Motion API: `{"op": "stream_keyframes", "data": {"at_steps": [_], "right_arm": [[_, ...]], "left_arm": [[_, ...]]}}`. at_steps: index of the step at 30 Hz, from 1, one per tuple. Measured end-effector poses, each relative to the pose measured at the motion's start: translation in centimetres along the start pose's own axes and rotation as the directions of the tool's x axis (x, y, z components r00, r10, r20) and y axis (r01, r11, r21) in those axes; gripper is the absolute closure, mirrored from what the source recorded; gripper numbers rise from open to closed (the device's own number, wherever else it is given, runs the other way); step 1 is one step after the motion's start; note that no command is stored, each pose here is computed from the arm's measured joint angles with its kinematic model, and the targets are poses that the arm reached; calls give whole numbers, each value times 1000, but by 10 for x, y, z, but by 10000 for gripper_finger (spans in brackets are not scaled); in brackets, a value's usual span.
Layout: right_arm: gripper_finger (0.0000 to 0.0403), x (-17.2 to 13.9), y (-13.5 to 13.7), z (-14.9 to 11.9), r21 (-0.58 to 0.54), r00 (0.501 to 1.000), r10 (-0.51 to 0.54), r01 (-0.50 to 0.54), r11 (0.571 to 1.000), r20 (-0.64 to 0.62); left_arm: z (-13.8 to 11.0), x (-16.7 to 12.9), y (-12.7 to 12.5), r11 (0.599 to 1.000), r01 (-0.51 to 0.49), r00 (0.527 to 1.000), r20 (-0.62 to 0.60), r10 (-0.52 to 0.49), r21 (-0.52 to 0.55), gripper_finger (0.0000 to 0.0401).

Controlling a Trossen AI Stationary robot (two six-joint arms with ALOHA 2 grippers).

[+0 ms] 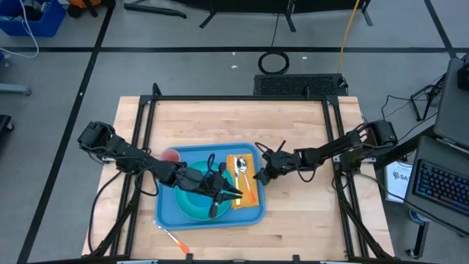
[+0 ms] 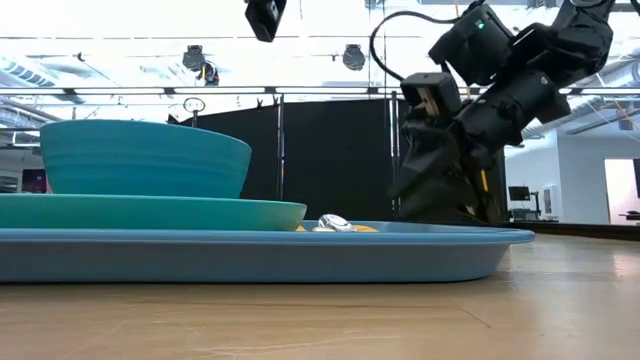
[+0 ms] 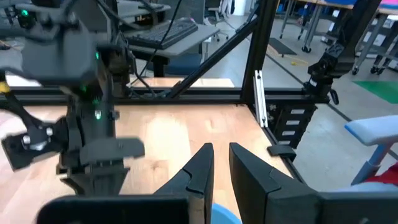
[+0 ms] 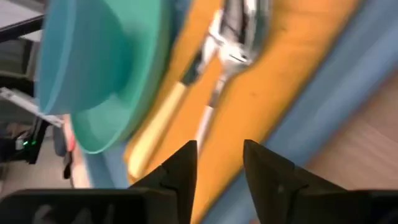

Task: Set up tray
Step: Put the orange spoon on the yellow napkin to the right of the yellow knife

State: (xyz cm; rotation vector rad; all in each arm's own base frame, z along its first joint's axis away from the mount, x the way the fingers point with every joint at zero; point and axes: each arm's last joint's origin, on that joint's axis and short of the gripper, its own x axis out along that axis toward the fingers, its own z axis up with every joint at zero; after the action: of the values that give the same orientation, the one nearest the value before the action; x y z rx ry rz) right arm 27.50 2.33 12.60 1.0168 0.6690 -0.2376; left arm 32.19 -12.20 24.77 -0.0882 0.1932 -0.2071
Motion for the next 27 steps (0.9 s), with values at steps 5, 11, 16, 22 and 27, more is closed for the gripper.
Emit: {"op": "stream_keyframes", "data": {"at_steps": [5, 11, 16, 22, 27], "right_arm": [[301, -2, 5, 2, -44, 1000, 18, -18, 999, 10], [313, -1, 10, 5, -198, 998, -53, 47, 979, -23], [342, -1, 13, 7, -275, 999, -39, 33, 961, -16], [379, 8, 18, 6, -317, 999, -42, 31, 948, -29], [400, 24, 19, 6, -276, 992, -92, 63, 959, -92]], "left_arm": [[-1, 0, 0, 1000, -2, 1000, -11, 2, 0, 348], [-2, -1, 1, 1000, -5, 999, -33, 5, 7, 348], [-2, -7, 0, 1000, -10, 996, -83, 11, 16, 348], [2, -17, -7, 999, 4, 993, -115, 1, 38, 348], [5, -25, -11, 998, -2, 992, -123, 9, 58, 348]]}}
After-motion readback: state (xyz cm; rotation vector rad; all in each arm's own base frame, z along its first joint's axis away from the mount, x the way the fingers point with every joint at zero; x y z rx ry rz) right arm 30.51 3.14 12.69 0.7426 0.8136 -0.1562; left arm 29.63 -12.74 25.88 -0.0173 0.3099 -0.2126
